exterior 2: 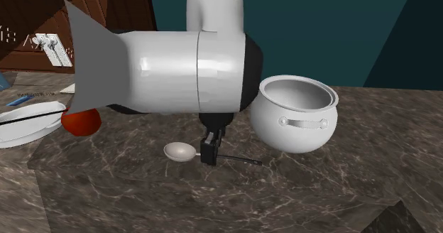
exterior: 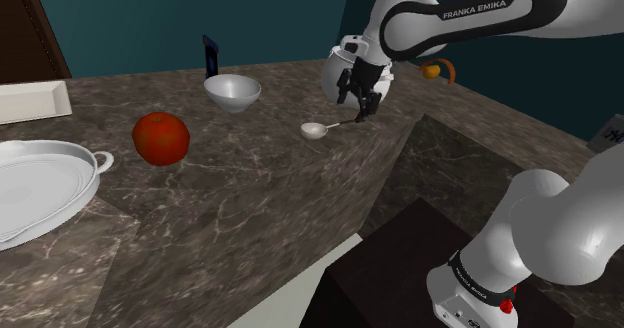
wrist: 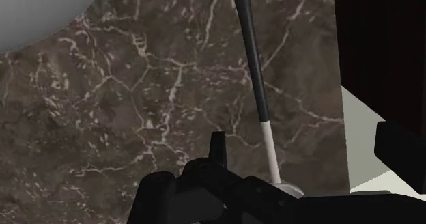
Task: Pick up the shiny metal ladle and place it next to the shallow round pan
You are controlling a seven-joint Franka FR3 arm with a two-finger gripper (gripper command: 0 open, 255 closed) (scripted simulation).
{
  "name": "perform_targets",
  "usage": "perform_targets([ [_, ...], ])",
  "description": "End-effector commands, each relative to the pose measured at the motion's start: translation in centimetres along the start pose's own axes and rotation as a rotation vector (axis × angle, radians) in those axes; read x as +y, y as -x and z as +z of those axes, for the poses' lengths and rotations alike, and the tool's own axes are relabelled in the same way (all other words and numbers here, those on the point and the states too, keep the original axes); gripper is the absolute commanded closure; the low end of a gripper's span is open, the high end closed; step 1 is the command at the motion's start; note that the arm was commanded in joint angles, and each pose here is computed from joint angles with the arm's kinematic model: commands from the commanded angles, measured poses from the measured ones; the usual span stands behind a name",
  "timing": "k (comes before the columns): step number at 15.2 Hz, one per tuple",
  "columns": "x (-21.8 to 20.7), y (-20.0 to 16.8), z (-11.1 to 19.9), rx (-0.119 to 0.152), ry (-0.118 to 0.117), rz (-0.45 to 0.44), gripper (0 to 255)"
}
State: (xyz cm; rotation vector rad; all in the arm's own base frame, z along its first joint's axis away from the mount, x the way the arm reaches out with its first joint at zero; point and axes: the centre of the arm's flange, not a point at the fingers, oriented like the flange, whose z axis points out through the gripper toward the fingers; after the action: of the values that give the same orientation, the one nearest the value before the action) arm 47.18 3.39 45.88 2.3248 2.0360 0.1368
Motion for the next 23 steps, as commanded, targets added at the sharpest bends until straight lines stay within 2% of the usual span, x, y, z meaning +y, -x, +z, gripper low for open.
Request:
perform_targets([
  [1, 0.8, -1.6, 1.4, 0.006, 0.015, -0.142, 0],
  [9, 0.8, -1.6, 5.4, 0.006, 0.015, -0.142, 0],
  [16, 0.8, -1.6, 5.4, 0.006, 0.015, -0.142, 0],
  [17, 0.8, -1.6, 5.4, 0.006, 0.015, -0.142, 255],
  [23, 0.8, -1.6, 5.4, 0.006, 0.015, -0.142, 255],
])
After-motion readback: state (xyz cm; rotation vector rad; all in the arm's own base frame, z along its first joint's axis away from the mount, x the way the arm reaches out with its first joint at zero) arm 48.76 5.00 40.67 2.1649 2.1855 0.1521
